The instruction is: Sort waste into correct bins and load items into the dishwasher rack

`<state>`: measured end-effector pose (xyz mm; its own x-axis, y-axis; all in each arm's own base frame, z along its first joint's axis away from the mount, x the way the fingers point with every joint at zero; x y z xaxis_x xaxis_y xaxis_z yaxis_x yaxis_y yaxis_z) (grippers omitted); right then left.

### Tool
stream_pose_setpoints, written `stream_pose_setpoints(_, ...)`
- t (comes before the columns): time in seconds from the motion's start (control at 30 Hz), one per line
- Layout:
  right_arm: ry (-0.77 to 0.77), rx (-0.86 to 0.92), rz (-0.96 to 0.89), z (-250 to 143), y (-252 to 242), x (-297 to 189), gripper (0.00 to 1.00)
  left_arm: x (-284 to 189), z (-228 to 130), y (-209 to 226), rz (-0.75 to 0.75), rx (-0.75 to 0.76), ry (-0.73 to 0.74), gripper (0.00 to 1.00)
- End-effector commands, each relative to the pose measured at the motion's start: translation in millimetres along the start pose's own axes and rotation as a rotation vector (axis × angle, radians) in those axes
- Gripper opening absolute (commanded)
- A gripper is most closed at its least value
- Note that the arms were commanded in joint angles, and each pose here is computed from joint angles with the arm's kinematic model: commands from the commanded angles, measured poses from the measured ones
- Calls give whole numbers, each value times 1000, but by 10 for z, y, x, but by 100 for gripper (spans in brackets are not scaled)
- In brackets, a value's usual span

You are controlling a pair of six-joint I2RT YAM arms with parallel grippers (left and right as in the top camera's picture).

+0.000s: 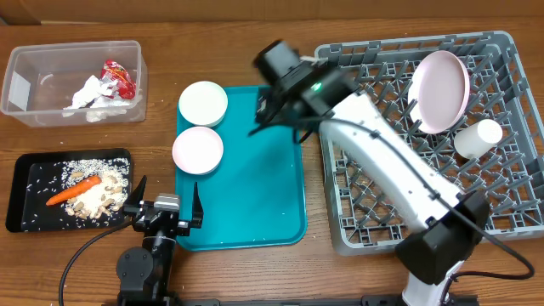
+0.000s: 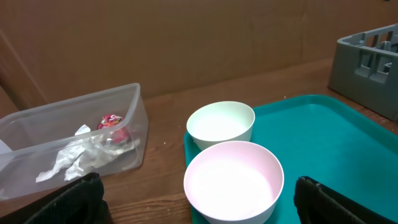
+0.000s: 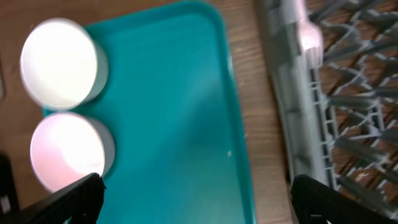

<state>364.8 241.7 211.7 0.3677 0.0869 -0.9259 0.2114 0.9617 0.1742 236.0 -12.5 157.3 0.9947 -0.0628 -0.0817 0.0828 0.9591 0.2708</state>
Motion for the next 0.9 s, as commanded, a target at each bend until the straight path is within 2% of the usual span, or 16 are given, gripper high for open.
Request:
stream_pose_setpoints(0.0, 70, 113, 50, 197, -206, 53, 100, -2, -10, 24, 14, 0, -3, 100)
stream_pose_setpoints(0.13, 175, 153, 133, 138, -183, 75, 100, -2, -10, 24, 14, 0, -3, 100)
stream_pose_setpoints(0.57, 140, 154, 168, 231, -113, 85, 100, -2, 15, -34, -22, -21, -16, 100)
stream_pose_setpoints(0.6, 140, 154, 168, 230, -114, 86, 100, -4, 31, -71, -45, -44, -24, 100)
stream_pose_setpoints(0.67, 140, 154, 168, 231, -113, 85, 100, -18, 93, -203, -133, -192, -46, 100)
stream_pose_setpoints(0.73, 140, 154, 168, 231, -113, 85, 100, -59, 222, -361, -252, -366, -79, 100)
stream_pose_setpoints(0.8, 140, 154, 168, 231, -113, 85, 100, -153, 323, -603, -432, -526, -73, 100)
stream_pose_setpoints(0.87, 140, 154, 168, 231, -113, 85, 100, -206, 316, -719, -510, -547, -52, 100)
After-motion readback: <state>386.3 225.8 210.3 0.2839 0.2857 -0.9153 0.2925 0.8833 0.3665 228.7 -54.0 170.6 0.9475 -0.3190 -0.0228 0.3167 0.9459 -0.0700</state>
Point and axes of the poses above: each gripper's point midway between its finger pads, its own x axis out along the fingers, its own y axis along the line the jaws close on, z = x × y, the point moved 1 cm from there along -x, back along the fingers, and after that the axes turned 5 degrees about x, right-handed, at the moved point
